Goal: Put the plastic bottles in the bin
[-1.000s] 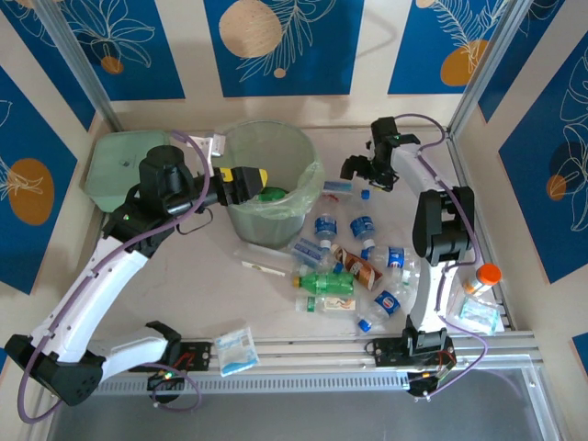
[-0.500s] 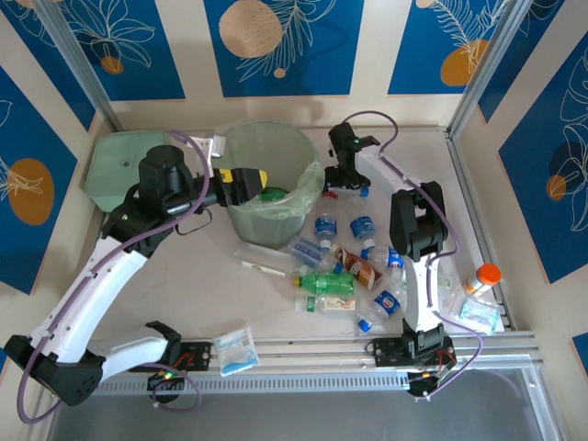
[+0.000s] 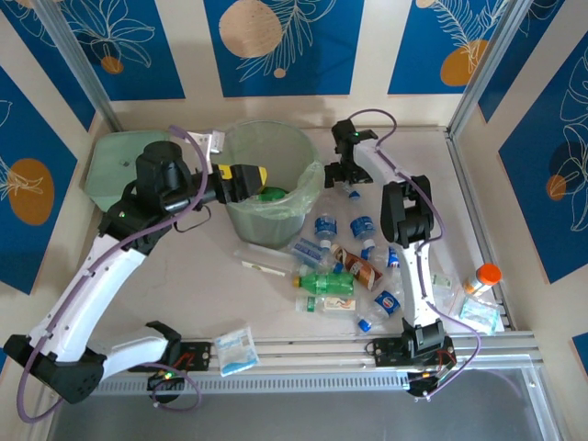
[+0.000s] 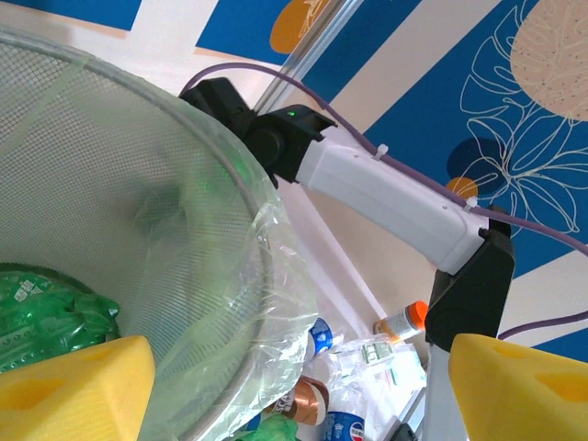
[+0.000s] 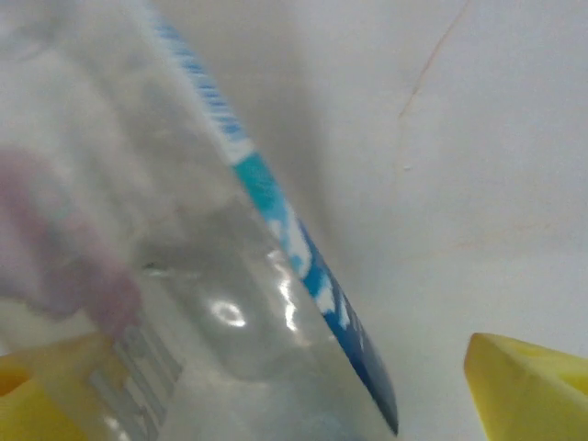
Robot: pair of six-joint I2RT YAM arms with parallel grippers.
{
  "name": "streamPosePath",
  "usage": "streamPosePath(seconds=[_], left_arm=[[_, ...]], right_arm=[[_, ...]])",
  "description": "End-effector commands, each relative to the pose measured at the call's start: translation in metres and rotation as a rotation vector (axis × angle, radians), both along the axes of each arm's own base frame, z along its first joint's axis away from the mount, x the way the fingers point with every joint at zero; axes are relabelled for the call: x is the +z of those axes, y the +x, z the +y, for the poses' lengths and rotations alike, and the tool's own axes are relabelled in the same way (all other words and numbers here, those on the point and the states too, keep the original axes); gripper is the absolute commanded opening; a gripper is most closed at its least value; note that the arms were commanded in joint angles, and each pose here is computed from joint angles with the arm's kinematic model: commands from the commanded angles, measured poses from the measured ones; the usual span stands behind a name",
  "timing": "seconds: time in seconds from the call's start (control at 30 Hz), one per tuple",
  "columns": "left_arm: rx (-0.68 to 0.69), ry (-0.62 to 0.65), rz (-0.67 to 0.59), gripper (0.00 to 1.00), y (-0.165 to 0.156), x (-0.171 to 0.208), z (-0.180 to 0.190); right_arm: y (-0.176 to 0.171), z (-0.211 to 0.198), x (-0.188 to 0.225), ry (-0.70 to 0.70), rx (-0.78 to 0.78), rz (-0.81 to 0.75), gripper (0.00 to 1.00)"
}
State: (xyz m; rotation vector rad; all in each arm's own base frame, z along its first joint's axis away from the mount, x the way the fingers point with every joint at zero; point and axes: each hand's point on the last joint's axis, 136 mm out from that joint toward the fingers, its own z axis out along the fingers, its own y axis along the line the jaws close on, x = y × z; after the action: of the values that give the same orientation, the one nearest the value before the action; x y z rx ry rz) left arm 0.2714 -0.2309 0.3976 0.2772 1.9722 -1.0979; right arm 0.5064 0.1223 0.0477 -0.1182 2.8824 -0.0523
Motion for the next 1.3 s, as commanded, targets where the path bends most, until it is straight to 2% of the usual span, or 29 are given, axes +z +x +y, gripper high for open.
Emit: streamPosePath(seconds=[0.0, 0.13, 0.33, 0.5, 0.7, 0.8, 1.0, 1.27], left_arm=[[-0.014, -0.005, -0.019, 0.84, -0.002, 0.010, 0.000], [-0.012, -0.006, -0.020, 0.84, -0.001, 0.010, 0.000], [-0.012, -0.007, -0.012, 0.84, -0.001, 0.007, -0.001], [-0.013, -0.008, -0.004, 0.84, -0.001, 0.005, -0.001], [-0.014, -0.005, -0.003, 0.84, -0.002, 0.003, -0.001], [-0.012, -0.006, -0.005, 0.84, -0.001, 0.004, -0.001], [0.005, 0.009, -0.005, 0.84, 0.003, 0.000, 0.001], [-0.032, -0.048, -0.028, 0.87, 0.002, 0.016, -0.007]], right_arm=[[0.002, -0.001, 0.003, 0.117, -0.053, 0.029, 0.89], [0.005, -0.007, 0.001, 0.147, -0.085, 0.030, 0.83], [0.009, -0.012, -0.003, 0.136, -0.101, 0.028, 0.79], [0.010, -0.018, -0.006, 0.111, -0.131, 0.036, 0.67], [0.010, -0.020, -0.004, 0.107, -0.159, 0.038, 0.60], [0.011, -0.019, 0.003, 0.115, -0.167, 0.026, 0.54], [0.016, -0.014, 0.054, 0.170, -0.184, -0.075, 0.51], [-0.008, -0.013, 0.181, 0.320, -0.233, -0.316, 0.51]])
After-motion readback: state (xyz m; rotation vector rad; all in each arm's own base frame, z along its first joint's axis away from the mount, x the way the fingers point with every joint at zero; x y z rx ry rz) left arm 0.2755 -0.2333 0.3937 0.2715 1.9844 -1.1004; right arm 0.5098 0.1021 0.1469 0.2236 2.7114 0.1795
